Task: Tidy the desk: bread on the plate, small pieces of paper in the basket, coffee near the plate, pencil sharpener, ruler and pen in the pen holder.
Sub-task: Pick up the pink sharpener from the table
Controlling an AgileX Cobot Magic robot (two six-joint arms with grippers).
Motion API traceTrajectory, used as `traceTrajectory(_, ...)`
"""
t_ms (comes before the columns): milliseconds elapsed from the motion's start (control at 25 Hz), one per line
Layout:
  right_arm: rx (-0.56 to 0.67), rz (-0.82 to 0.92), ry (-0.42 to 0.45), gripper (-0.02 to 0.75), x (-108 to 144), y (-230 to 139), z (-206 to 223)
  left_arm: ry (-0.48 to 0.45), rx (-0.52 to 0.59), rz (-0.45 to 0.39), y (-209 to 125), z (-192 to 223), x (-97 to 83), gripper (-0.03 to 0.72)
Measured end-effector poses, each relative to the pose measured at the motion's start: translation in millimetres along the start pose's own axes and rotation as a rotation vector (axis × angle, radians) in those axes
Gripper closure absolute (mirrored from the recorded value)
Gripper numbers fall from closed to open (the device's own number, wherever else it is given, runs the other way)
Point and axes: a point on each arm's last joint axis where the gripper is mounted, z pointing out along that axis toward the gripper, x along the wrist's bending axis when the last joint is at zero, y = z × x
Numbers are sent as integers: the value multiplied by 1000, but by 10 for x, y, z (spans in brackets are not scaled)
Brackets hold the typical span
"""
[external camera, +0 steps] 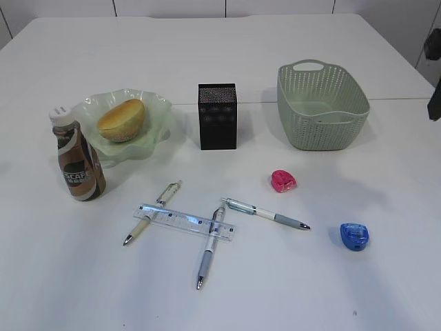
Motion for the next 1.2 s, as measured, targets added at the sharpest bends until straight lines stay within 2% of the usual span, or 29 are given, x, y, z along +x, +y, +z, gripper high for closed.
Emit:
traceTrajectory(200, 66, 44, -15, 309, -2, 13, 209, -12, 112, 2, 39, -94, -9, 216)
traceTrajectory(400, 66, 44, -15, 309, -2, 13, 209, -20, 212, 2, -44, -114, -16, 220)
traceTrajectory(440, 167, 95, -28, 309, -7, -22, 509, -21, 229, 2, -59, -118, -17, 221)
traceTrajectory(520, 212, 99, -22, 309, 22, -56, 627, -24, 255, 2, -82, -123, -19, 221)
traceTrajectory(640, 241, 89, -26, 310, 55, -84, 718, -26, 281, 2, -105, -129, -21, 221)
traceTrajectory(760, 288, 55, -22, 312, 191, -98, 943, -26, 285, 2, -108, -131, -21, 221)
traceTrajectory(920, 304, 54, -28, 312, 193, -94, 1000, -26, 289, 2, -112, -132, -21, 221)
traceTrajectory(960, 329, 41, -57, 312, 178, -88, 1103, -26, 293, 2, -115, -133, -22, 221)
traceTrajectory(1200, 257, 25, -64, 312, 169, -22, 1131, -27, 301, 2, -123, -135, -22, 221)
